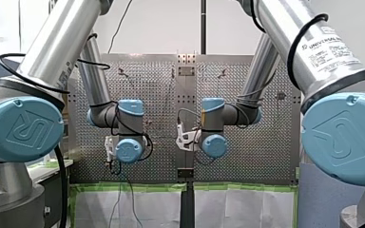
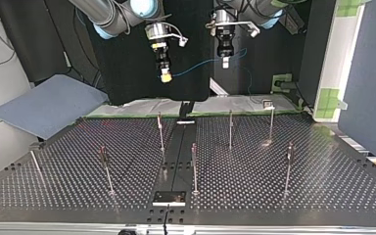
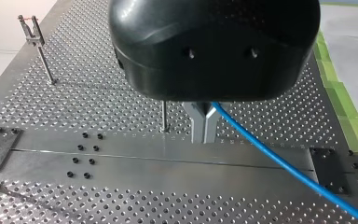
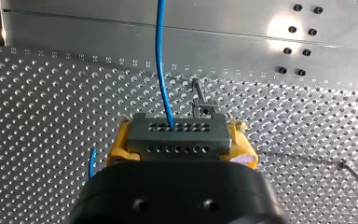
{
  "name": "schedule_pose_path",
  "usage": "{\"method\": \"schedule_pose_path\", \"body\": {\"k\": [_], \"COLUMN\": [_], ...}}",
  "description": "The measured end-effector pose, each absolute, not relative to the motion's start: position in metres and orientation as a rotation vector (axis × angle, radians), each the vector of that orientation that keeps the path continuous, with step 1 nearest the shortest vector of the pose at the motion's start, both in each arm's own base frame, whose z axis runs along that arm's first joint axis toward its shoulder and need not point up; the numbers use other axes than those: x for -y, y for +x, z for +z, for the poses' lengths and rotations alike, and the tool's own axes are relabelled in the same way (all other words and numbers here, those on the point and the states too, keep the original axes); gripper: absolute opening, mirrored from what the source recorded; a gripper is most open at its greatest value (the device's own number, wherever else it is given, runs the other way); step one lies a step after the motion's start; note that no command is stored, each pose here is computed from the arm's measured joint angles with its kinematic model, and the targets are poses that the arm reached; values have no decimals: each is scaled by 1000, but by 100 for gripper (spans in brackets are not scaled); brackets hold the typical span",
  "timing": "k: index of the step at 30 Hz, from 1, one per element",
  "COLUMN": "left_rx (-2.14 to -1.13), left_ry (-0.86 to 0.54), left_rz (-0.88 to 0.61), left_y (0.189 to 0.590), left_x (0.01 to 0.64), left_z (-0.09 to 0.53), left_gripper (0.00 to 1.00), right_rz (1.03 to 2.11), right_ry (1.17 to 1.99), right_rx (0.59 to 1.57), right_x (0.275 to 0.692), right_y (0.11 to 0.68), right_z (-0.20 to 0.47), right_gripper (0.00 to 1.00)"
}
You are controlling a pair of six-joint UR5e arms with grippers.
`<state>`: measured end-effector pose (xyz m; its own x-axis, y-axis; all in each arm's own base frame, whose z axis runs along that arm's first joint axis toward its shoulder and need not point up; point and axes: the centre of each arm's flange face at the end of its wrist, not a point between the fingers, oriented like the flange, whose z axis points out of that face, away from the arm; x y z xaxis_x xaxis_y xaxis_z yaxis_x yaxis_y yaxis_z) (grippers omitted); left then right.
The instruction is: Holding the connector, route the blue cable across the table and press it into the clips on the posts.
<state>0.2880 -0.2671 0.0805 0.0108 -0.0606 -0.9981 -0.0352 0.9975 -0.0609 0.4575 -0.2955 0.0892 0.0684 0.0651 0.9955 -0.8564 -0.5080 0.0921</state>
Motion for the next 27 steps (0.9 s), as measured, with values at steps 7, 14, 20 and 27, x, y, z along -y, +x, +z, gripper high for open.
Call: {"method": "schedule_pose_path", "body": {"k": [7,14,20,27], "left_rx": [-1560,-1560,-1588,-1602], "left_ry": [-75,-75,-35,-5], "left_rz": [-20,-20,14,41], "left_y": [288,288,277,267], "left_x": [267,267,258,252], "left_z": [81,81,83,101], "left_gripper": [0,0,0,0], "right_rz": [1542,1542,1510,1422], "right_ry": [1591,1592,1623,1712], "right_rx": [810,810,806,821], "right_x": [295,295,288,275], "right_y": [457,457,469,482], "right_z": [89,89,79,47], "right_gripper": [2,2,2,2]}}
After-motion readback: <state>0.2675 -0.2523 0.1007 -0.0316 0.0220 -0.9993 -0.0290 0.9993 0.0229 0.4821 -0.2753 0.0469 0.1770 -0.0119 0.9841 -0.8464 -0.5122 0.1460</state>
